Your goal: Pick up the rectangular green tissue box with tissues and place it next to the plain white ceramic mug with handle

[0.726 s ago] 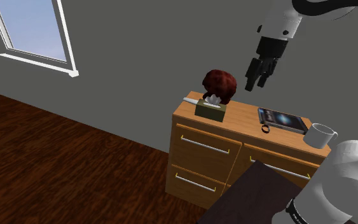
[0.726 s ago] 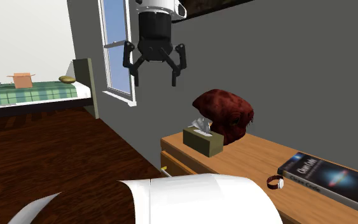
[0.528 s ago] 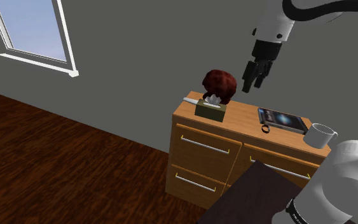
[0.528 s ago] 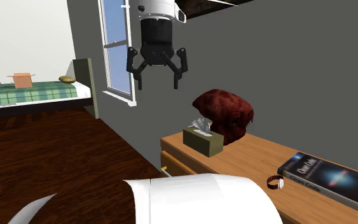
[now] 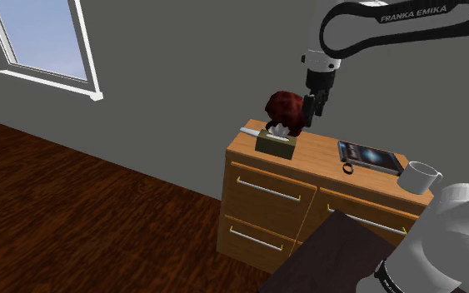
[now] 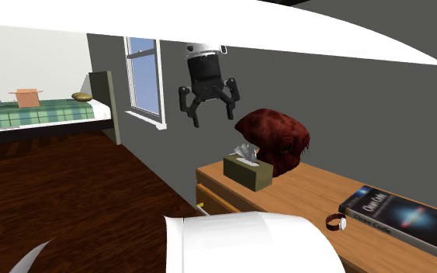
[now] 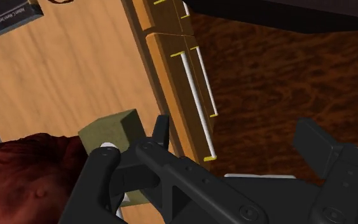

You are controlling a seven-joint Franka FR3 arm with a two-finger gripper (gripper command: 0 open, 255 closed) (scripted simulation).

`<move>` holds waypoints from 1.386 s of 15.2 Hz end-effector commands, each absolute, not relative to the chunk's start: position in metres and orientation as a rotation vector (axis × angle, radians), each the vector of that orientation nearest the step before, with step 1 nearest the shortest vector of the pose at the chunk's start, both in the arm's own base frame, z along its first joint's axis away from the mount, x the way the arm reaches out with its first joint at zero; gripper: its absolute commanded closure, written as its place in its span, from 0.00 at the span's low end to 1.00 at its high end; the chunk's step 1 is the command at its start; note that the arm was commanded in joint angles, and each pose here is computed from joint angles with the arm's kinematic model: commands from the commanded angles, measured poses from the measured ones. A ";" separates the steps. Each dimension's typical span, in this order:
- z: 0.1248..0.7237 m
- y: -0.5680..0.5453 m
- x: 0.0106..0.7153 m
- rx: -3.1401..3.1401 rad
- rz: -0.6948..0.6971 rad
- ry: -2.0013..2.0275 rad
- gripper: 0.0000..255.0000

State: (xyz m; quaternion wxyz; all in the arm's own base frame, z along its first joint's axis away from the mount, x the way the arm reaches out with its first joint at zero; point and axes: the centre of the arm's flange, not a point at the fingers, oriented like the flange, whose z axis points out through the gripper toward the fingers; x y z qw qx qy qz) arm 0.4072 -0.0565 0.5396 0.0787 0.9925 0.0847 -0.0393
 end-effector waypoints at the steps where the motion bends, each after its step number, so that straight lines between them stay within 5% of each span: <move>1: 0.523 -0.062 0.432 2.920 -0.151 0.315 0.00; 21: 0.366 -0.112 0.637 2.371 -0.424 0.805 0.00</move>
